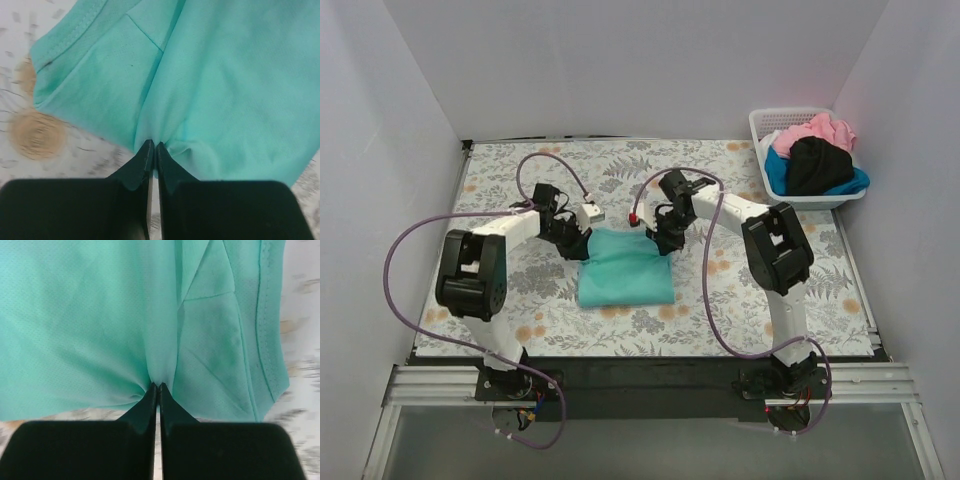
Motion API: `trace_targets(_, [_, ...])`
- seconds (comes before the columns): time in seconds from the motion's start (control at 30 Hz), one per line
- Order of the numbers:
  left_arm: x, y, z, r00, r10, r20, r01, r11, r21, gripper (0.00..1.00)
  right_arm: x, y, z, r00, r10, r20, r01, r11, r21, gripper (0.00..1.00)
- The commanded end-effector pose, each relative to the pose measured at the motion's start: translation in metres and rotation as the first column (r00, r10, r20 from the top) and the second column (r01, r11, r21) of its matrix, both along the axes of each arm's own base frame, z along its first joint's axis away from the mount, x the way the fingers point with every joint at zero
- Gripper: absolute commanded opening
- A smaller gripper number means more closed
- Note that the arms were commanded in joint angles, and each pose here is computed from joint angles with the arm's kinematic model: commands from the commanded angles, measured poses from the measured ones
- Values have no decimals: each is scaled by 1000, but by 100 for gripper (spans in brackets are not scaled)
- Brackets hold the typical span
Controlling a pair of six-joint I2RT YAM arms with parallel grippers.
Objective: Fold and stack the t-shirts
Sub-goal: Fold the tshirt
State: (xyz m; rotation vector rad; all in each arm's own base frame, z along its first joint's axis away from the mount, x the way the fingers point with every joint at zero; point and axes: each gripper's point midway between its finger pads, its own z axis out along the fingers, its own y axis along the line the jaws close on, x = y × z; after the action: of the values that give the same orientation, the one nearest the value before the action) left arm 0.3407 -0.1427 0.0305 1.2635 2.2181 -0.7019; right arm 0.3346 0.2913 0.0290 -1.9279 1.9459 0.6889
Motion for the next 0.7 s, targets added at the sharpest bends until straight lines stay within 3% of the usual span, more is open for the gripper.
trace_targets(0.0, [-43, -4, 30, 1000, -24, 0, 24, 999, -37, 0, -53, -4, 8, 997, 64, -43, -64, 998, -3, 1])
trace_targets(0.07, [-60, -6, 44, 998, -56, 16, 57, 997, -60, 0, -73, -10, 17, 996, 74, -43, -74, 997, 4, 1])
trace_targets(0.13, [-77, -5, 49, 996, -90, 14, 91, 994, -55, 14, -84, -10, 27, 997, 54, -58, -54, 999, 3, 3])
trace_targets(0.17, [-76, -5, 54, 995, -89, 34, 91, 994, -57, 24, -80, -7, 43, 999, 43, -29, -42, 999, 22, 24])
trace_targets(0.2, [-74, -6, 69, 992, -89, 89, 95, 993, -65, 35, -75, -11, 54, 999, 14, -29, -13, 1000, 20, 33])
trace_targets(0.23, [-69, -7, 78, 986, -99, 133, 109, 992, -66, 40, -72, -8, 68, 998, -27, -54, 30, 998, 52, 46])
trace_targets(0.3, [-67, -16, 96, 973, -131, 191, 154, 982, -110, 46, -44, -4, 106, 993, -105, -59, 113, 983, 143, 50])
trace_targets(0.4, [-66, -35, 106, 949, -197, 248, 231, 966, -117, 49, -28, 11, 133, 960, -166, -224, 216, 951, 222, 48])
trace_targets(0.57, [-61, -66, 87, 916, -285, 284, 331, 934, -130, 49, -29, 35, 107, 851, -207, -483, 325, 929, 175, 28])
trace_targets(0.67, [-53, -81, 73, 900, -315, 301, 362, 925, -114, 50, -28, 50, 98, 799, -195, -569, 345, 923, 169, 24])
